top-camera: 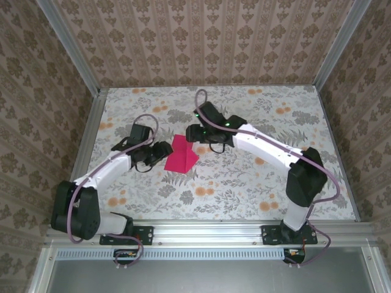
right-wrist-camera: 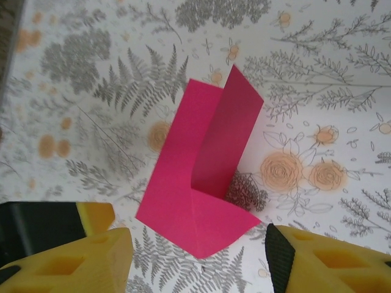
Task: Fold a paper plane with a square sheet of paper (pick it up from the middle)
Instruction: Move the paper to the center of the table.
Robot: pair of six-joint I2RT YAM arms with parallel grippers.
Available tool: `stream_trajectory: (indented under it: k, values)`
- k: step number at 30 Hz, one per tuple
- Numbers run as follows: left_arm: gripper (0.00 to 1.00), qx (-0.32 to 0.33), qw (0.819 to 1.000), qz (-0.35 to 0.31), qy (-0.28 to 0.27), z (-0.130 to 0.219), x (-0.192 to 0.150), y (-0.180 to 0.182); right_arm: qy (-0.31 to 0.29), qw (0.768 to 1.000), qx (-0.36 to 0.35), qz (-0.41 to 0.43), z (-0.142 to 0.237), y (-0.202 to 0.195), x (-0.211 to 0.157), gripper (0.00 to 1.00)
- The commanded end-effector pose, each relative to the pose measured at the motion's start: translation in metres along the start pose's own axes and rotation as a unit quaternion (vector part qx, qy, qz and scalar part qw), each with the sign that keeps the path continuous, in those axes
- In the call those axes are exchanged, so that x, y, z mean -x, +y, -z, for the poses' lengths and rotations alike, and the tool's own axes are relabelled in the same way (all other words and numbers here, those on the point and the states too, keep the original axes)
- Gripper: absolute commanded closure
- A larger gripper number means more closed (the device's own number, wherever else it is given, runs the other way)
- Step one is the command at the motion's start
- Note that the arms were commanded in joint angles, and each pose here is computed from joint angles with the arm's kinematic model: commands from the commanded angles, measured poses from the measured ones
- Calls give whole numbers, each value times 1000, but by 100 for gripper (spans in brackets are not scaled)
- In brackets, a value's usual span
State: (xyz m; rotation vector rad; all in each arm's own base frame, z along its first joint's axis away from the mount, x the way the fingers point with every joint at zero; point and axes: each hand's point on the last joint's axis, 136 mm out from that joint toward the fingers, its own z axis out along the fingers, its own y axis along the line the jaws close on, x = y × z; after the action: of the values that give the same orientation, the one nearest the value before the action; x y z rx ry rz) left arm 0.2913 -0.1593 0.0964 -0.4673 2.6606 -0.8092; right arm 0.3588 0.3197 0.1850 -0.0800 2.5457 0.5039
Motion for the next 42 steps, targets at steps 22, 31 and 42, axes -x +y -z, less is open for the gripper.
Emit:
stream_trajectory:
  k: [22, 31, 42]
  values:
    - [15, 38, 994, 102, 17, 7, -10, 63, 93, 974, -207, -7, -87, -6, -63, 52]
    - [8, 28, 995, 89, 29, 5, -10, 58, 83, 967, -241, -18, -89, -26, -58, 68]
    - [0, -7, 998, 57, 38, 3, -8, 38, 75, 976, -197, -56, -82, -33, -57, 85]
